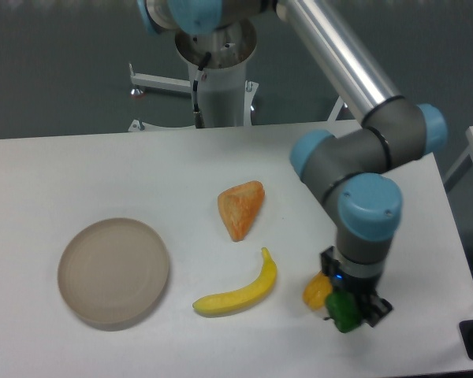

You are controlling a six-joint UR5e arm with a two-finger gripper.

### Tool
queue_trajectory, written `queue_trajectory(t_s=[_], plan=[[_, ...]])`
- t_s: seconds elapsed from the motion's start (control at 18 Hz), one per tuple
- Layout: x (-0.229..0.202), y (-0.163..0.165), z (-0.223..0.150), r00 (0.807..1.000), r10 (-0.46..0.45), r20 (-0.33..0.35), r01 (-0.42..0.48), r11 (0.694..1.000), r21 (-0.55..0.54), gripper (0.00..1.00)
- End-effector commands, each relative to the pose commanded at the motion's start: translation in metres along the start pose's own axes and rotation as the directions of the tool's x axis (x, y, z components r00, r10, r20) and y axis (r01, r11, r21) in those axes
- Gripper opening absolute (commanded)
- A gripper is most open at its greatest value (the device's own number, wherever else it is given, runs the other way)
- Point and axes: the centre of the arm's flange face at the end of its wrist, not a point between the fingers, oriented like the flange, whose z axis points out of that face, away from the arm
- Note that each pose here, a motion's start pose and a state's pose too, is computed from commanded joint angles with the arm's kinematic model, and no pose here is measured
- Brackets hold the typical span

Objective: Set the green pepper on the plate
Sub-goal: 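Carry the green pepper across the table over the beige plate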

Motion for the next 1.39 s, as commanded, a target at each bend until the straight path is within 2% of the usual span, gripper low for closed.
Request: queue_trajectory(t_s=[0.17,0.44,0.56,0.89,1.06,1.22,1.39], plan=[[0.044,-0.038,0.008,0.992,-0.115,-0.053,0.115,0.993,0.007,0.54],[0.090,-0.093,0.007,0.951,-0.282,-0.125,0.290,0.956,0.051,0.54],[0.114,-0.119,0.011,0.936,-0.320,-0.147,0.330,0.943,0.052,0.54],[0.176,-0.174,0.020,0.923,-0.352,-0.155,0.364,0.929,0.057,0.54],[0.212,-0.198,0.024,0.932,-0.324,-0.165,0.335,0.941,0.040,0.54],[0.229,-0.197,0.039,0.914,-0.364,-0.177,0.373,0.928,0.016,0.54],[0.245,-0.197,0.053,0.917,-0.356,-0.180,0.362,0.932,0.001,0.54]])
